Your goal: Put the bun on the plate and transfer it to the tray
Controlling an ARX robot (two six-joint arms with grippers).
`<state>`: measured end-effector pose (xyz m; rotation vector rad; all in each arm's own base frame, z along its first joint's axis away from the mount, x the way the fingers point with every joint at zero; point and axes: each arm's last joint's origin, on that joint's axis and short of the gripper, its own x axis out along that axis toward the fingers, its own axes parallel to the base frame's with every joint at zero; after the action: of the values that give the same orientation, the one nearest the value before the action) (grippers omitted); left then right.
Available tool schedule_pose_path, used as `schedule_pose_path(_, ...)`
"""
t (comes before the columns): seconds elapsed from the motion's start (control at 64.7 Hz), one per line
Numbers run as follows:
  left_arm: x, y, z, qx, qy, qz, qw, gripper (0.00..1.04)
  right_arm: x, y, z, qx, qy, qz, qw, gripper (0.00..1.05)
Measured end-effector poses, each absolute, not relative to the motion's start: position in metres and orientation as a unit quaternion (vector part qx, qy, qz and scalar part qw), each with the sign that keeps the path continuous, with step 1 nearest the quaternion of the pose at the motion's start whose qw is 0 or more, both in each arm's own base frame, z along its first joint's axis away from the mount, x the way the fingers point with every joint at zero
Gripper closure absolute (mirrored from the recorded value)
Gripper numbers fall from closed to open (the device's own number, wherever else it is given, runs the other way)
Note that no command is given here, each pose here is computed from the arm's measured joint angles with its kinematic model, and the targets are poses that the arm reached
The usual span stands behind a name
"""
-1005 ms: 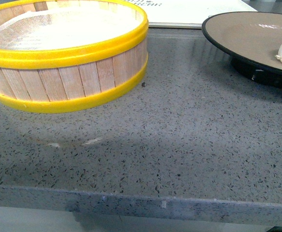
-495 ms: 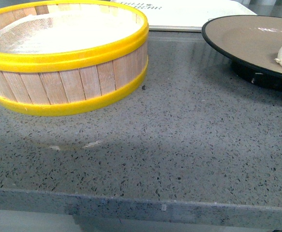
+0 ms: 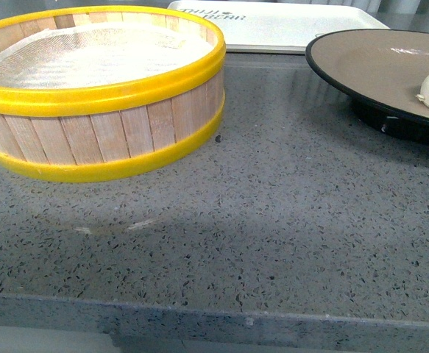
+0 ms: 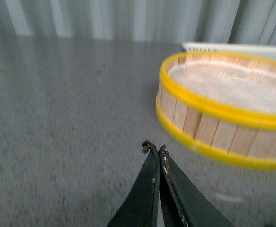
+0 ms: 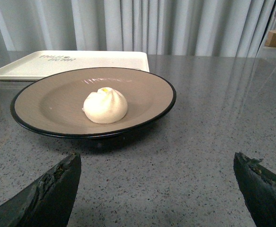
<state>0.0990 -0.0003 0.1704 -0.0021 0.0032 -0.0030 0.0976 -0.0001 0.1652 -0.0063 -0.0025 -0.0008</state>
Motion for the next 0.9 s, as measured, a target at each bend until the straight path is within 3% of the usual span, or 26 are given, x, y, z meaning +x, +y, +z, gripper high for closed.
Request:
schedule_pose_path(0.294, 0.096, 0.000, 0.172, -0.001, -0.012, -0.001, 1.000, 1.00, 0.098, 0.000, 0.165, -0.003, -0.001, 0.000, 1.000, 0.09)
schedule_pose_path(0.696, 0.096, 0.000, 0.172, -0.001, -0.012, -0.001, 1.000, 0.34, 0.098, 0.000, 0.165, -0.003, -0.001, 0.000, 1.000, 0.09)
schedule_pose_path(0.773, 0.096, 0.000, 0.172, -0.001, -0.012, -0.001, 1.000, 0.18, 0.102, -0.002, 0.169, -0.050, 0.008, -0.057, 0.997, 0.09)
schedule_pose_path(0.851, 0.096, 0.000, 0.172, -0.001, -0.012, -0.002, 1.000, 0.05, 0.113, -0.005, 0.187, -0.062, -0.006, -0.065, 0.996, 0.09)
schedule_pose_path(0.897, 0.096, 0.000, 0.172, -0.001, -0.012, -0.001, 1.000, 0.06, 0.119, -0.008, 0.198, -0.062, -0.020, -0.062, 0.996, 0.09)
